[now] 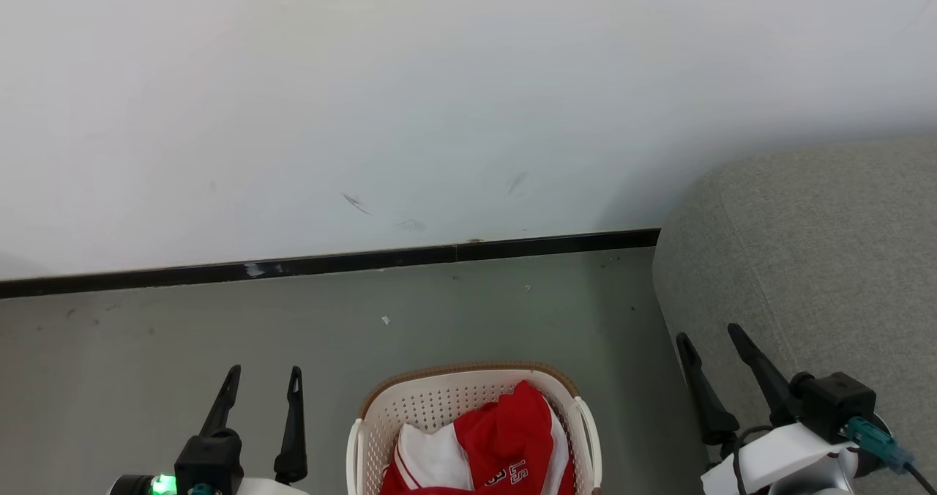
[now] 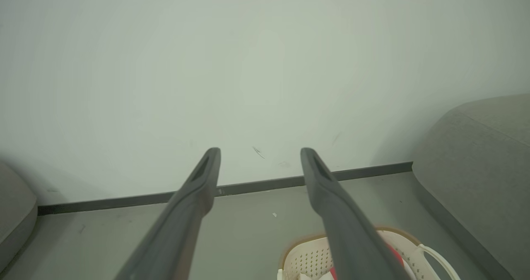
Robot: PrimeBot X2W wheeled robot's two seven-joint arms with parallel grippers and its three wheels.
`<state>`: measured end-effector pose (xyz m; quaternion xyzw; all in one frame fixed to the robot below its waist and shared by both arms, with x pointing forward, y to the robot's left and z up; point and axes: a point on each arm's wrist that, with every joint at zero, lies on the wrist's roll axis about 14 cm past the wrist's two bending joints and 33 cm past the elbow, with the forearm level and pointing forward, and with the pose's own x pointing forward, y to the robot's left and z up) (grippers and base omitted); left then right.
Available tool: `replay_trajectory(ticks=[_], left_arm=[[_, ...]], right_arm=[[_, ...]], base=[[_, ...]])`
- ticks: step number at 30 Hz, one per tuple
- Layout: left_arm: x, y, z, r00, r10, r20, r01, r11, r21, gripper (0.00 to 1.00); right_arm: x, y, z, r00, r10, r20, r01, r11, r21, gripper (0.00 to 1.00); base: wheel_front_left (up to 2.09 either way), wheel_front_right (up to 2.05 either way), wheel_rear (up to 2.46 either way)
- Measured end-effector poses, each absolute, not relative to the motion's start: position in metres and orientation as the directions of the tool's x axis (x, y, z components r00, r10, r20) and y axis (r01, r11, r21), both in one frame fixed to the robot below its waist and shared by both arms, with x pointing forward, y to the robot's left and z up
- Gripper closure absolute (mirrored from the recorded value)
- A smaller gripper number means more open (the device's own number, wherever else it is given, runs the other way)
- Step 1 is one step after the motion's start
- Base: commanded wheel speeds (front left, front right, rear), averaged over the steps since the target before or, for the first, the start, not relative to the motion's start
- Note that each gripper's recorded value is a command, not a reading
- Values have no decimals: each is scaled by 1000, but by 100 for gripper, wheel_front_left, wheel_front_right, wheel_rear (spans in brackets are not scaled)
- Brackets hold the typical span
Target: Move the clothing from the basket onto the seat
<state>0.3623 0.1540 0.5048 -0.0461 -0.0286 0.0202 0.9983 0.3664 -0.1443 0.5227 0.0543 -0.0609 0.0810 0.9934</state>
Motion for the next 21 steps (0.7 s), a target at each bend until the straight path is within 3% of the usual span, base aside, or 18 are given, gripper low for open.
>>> replay_trajectory(ticks=[21], left_arm=[[368, 162, 502, 998, 47, 47, -44, 996, -73, 0]], right_arm=[[368, -144, 522, 980, 154, 128, -167, 981, 99, 0]], base=[[0, 0, 0]])
